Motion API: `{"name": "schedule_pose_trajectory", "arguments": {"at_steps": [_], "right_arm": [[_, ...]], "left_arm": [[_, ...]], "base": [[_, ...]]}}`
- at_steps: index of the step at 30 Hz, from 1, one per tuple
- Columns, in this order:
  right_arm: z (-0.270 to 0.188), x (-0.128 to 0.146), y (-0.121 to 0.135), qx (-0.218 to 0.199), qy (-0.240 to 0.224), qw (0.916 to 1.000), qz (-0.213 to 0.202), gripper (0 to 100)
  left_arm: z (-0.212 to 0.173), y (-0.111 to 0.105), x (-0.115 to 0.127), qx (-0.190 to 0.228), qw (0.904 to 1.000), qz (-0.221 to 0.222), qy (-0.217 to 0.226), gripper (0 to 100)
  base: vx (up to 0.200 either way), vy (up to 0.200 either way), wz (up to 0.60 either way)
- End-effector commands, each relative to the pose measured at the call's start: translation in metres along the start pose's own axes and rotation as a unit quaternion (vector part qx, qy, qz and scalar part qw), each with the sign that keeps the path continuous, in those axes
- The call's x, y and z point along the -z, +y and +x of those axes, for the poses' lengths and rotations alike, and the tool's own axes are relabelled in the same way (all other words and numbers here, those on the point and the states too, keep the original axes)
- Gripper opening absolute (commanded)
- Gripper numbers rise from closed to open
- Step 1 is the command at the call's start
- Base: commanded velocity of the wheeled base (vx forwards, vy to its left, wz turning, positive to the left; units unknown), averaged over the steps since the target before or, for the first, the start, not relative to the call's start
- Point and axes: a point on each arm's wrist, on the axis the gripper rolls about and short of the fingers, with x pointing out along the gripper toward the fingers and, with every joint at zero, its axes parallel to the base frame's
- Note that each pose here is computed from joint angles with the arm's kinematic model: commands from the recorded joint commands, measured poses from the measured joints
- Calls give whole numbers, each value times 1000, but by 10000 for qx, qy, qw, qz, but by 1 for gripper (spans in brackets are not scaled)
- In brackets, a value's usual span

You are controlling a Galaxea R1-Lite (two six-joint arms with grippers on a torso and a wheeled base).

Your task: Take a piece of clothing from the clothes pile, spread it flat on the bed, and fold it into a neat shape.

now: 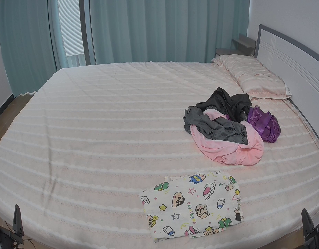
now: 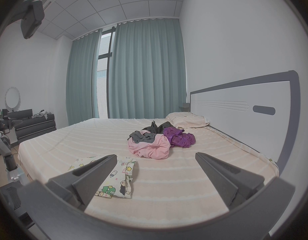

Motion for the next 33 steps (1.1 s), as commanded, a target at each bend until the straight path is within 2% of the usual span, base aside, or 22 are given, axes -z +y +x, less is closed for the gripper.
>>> {"name": "schedule_pose_trajectory", "arguments": {"at_steps": [1, 2, 4, 10, 14, 16, 17, 18, 19, 24, 25, 26, 33], "right_arm": [[1, 5, 0, -7, 38, 10000, -1, 100], [1, 5, 0, 8, 38, 10000, -1, 100], [1, 5, 0, -7, 38, 10000, -1, 100], [1, 5, 0, -7, 38, 10000, -1, 100], [1, 5, 0, -7, 38, 10000, -1, 100], [1, 5, 0, -7, 38, 10000, -1, 100], [0, 5, 0, -7, 30, 10000, -1, 100], [1, 5, 0, 0, 38, 10000, -1, 100], [1, 5, 0, 8, 38, 10000, -1, 100], [1, 5, 0, -7, 38, 10000, -1, 100], [1, 5, 0, -7, 38, 10000, -1, 100], [1, 5, 0, -7, 38, 10000, -1, 100], [1, 5, 0, -7, 38, 10000, -1, 100]], "left_arm": [[0, -2, 5, 407, 9992, -13, -14, 100], [0, -4, 5, 743, 9972, -52, -39, 100], [0, -6, 5, 1140, 9930, -318, -33, 100], [-1, -6, 4, 1363, 9899, -379, 10, 100], [-1, -5, 5, 1107, 9928, -451, 92, 100], [0, -3, 6, 578, 9964, -613, 128, 100], [0, -3, 6, 547, 9965, -620, 129, 100], [0, -1, 6, 218, 9978, -613, 119, 100], [0, -1, 6, 148, 9979, -614, 113, 100], [0, -2, 6, 248, 9974, -665, 128, 100], [0, -3, 7, 545, 9954, -775, 130, 100], [0, -4, 7, 636, 9940, -877, 159, 100], [0, -4, 8, 690, 9939, -845, 165, 100]], "base": [[0, 0, 0], [0, 0, 0], [0, 0, 0], [0, 0, 0], [0, 0, 0], [0, 0, 0], [0, 0, 0], [0, 0, 0], [0, 0, 0], [0, 0, 0], [0, 0, 0], [0, 0, 0], [0, 0, 0]]}}
